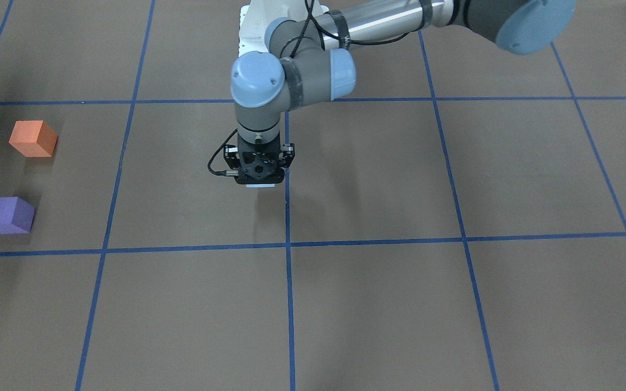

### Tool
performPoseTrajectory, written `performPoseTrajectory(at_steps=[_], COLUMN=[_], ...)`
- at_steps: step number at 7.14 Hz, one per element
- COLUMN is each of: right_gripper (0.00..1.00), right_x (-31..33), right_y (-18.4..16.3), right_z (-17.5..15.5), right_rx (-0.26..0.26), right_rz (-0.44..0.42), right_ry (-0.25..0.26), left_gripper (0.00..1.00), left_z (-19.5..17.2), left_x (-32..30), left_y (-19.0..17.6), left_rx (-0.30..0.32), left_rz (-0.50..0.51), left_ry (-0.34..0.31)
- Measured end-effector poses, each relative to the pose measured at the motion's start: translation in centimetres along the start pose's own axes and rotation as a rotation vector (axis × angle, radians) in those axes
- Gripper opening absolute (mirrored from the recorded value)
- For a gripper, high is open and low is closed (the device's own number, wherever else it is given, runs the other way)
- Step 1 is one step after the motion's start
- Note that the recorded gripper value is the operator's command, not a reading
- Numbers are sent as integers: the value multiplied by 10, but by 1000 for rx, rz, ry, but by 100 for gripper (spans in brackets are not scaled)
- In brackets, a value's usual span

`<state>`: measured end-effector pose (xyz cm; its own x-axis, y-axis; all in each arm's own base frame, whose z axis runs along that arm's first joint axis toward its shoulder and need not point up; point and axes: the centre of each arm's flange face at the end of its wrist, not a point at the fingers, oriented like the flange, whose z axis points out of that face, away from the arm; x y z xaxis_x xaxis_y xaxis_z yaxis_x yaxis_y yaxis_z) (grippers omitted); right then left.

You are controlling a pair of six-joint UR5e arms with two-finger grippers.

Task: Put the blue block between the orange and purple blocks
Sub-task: 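Carry the light blue cube with the left gripper toward the table center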

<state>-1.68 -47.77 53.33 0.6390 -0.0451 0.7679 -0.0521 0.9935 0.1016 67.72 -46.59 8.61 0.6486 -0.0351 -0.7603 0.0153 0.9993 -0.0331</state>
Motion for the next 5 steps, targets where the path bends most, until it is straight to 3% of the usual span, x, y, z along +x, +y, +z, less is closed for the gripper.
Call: performPoseTrajectory(at_steps=[1, 2, 4, 5], right_gripper=[100, 100, 100, 100], right_x=[-2, -6, -25, -35], right_y=[0, 1, 0, 0], right_z=[1, 2, 12, 18], right_rx=[-5, -11, -36, -50], right_rz=[-1, -3, -38, -57], right_ry=[-8, -24, -45, -53], left_gripper=[0, 13, 48, 55], left_z=[8, 15, 26, 31], left_x=[27, 47, 74, 78], left_y=[15, 29, 32, 32], left_rx=[15, 38, 50, 50], left_rz=[11, 23, 23, 23], left_ry=[-13, -29, -60, -64])
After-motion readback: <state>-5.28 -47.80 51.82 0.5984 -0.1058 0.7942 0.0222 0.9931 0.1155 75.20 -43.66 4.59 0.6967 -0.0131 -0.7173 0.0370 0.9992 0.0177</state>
